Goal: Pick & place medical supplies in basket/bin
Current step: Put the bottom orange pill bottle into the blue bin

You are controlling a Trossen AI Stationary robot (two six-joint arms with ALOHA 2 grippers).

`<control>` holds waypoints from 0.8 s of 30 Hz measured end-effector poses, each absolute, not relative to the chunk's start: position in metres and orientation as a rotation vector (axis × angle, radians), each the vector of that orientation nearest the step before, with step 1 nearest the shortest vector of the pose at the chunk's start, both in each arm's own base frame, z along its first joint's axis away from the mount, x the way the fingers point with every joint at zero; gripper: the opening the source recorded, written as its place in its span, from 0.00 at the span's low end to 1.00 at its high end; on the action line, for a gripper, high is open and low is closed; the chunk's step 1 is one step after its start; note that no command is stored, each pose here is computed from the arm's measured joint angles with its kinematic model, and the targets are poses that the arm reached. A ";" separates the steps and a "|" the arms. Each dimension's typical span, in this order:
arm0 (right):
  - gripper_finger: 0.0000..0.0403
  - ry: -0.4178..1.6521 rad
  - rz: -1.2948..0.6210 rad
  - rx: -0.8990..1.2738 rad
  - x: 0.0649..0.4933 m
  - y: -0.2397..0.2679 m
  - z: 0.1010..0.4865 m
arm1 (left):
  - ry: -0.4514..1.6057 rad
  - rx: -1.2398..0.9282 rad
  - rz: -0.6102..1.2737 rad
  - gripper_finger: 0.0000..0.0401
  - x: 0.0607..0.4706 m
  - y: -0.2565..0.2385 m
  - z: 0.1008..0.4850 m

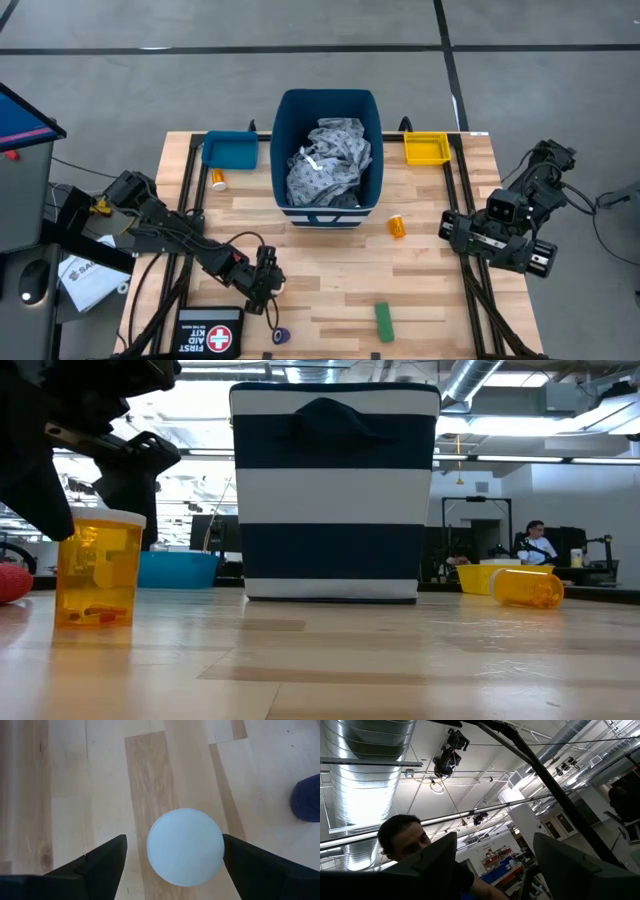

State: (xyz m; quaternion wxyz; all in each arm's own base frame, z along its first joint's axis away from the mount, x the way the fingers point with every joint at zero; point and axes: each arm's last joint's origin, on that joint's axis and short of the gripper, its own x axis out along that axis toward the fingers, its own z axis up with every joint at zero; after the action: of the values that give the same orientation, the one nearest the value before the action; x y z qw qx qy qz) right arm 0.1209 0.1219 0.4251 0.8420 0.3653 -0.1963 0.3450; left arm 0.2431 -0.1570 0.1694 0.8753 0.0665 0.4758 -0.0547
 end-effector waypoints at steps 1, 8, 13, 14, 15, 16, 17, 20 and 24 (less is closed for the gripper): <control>0.64 -0.415 0.729 0.772 0.121 0.122 0.425 | 0.993 0.139 -0.114 0.76 0.243 -0.157 0.169; 0.64 -0.409 0.728 0.768 0.121 0.122 0.425 | 0.987 0.126 -0.111 0.69 0.244 -0.157 0.170; 0.64 -0.409 0.728 0.769 0.121 0.122 0.425 | 0.977 0.114 -0.111 0.60 0.244 -0.158 0.170; 0.64 -0.409 0.728 0.768 0.121 0.122 0.425 | 0.976 0.113 -0.111 0.59 0.245 -0.158 0.170; 0.64 -0.409 0.728 0.769 0.121 0.122 0.425 | 0.976 0.112 -0.111 0.58 0.245 -0.158 0.170; 0.64 -0.409 0.728 0.768 0.121 0.122 0.425 | 0.976 0.111 -0.110 0.56 0.244 -0.158 0.170; 0.64 -0.409 0.728 0.768 0.121 0.122 0.425 | 0.976 0.107 -0.109 0.55 0.244 -0.158 0.170; 0.64 -0.409 0.728 0.768 0.121 0.122 0.425 | 0.976 0.106 -0.108 0.52 0.244 -0.158 0.170; 0.64 -0.409 0.728 0.768 0.121 0.122 0.425 | 0.976 0.101 -0.103 0.52 0.244 -0.158 0.170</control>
State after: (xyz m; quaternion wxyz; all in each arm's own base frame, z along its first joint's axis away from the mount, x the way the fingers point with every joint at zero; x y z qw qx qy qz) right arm 0.1211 0.1222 0.4246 0.8434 0.3639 -0.1937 0.3446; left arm 0.2443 -0.1584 0.1704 0.8808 0.0485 0.4684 -0.0496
